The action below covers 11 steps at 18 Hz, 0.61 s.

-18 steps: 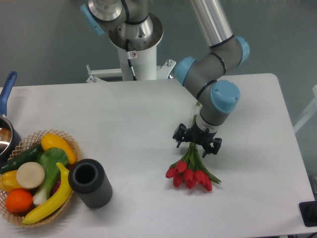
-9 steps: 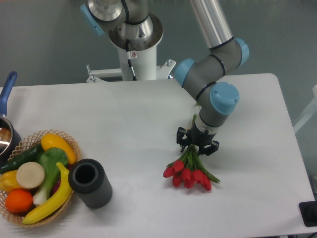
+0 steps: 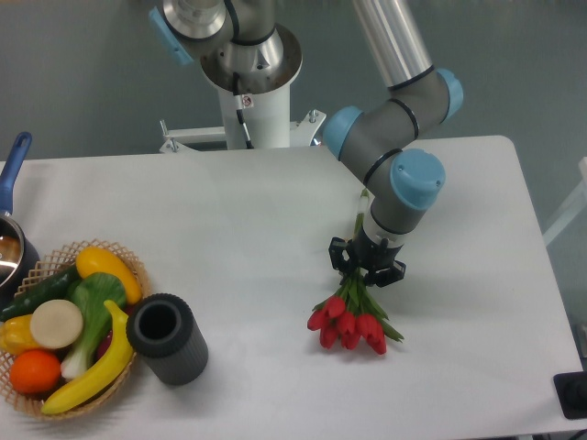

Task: Pick up the flowers from the table
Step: 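Close the gripper on the tulip stems, then lift the gripped tulip bunch up off the table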

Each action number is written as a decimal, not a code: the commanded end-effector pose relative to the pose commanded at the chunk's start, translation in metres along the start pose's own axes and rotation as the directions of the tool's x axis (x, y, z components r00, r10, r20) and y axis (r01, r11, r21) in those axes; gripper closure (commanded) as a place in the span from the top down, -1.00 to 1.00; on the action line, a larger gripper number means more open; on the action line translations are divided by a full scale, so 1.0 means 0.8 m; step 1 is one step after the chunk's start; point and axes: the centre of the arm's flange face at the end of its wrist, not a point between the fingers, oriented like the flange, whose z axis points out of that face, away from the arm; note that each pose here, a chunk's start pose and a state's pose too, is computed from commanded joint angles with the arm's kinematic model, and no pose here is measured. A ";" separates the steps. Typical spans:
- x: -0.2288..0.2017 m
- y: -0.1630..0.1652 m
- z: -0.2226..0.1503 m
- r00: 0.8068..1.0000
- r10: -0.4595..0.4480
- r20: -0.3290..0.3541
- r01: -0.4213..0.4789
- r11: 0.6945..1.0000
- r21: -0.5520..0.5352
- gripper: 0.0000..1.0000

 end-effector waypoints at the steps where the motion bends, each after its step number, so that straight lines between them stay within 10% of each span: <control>1: 0.001 0.000 -0.003 1.000 -0.001 0.002 0.001 1.000 0.002 -0.29; 11: 0.056 -0.027 -0.175 0.986 0.003 0.167 -0.032 0.985 0.169 -0.29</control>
